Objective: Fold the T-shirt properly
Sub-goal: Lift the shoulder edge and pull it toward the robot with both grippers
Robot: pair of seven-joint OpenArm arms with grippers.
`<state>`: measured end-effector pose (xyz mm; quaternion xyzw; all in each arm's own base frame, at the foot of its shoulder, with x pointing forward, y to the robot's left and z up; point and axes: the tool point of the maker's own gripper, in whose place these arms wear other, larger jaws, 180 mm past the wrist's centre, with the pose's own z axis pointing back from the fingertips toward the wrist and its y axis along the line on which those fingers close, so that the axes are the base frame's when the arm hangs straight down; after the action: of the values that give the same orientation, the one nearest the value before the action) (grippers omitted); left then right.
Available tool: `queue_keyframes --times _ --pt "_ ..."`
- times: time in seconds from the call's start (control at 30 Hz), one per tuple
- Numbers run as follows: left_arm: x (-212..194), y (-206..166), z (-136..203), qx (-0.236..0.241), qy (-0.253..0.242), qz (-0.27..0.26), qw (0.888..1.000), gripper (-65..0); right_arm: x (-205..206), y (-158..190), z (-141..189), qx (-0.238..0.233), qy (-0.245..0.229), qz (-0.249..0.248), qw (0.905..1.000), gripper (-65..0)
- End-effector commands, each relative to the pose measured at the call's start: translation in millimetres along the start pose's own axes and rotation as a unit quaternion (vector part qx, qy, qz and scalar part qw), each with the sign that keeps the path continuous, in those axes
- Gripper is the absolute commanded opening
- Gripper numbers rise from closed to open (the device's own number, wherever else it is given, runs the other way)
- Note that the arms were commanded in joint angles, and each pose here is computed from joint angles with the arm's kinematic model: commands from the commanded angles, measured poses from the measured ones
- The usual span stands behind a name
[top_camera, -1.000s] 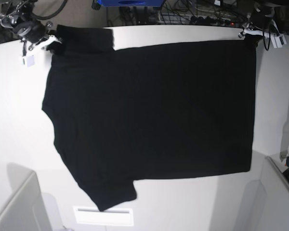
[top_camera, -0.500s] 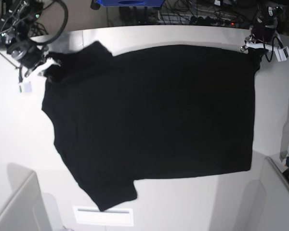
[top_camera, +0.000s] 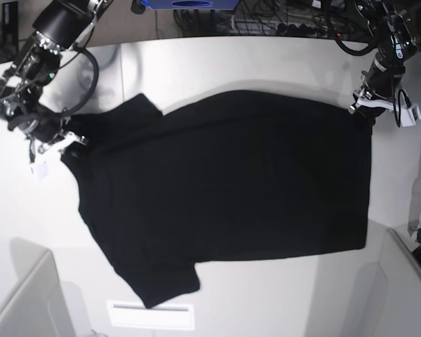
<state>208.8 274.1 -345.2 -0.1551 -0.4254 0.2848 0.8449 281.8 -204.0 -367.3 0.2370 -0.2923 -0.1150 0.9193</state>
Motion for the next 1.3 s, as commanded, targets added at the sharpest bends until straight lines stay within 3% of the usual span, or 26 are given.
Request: queue_keyframes --times 0.0,0.2,0.47,0.7,0.9,1.13,1.27 --pt "18 0 5 -0.002 -0.028 -0.003 1.0 -65.0 19 6 0 0.011 -0.022 0.003 0.9997 -65.0" --pt "39 2 5 0.002 -0.059 0.0 0.998 -65.0 44 13 -16 0.033 -0.036 -0.04 0.998 -65.0" --pt "48 13 -10 0.02 -0.068 0.048 0.996 -65.0 60 23 -43 0.024 -0.027 -0.003 0.9993 -65.0" --pt "61 5 -17 0.008 -0.082 0.052 0.995 -65.0 77 29 -48 0.03 -0.033 -0.004 0.999 -65.0" --pt "55 9 -36 0.004 -0.042 0.074 0.996 -65.0 82 30 -55 0.037 -0.028 -0.013 0.9989 -65.0" --pt "67 1 -46 -0.01 -0.051 0.084 0.995 -65.0 88 28 -59 0.038 -0.045 -0.02 0.9981 -65.0" --pt "72 7 -49 0.015 -0.056 0.082 0.995 -65.0 89 29 -59 0.038 -0.048 -0.02 0.9979 -65.0"
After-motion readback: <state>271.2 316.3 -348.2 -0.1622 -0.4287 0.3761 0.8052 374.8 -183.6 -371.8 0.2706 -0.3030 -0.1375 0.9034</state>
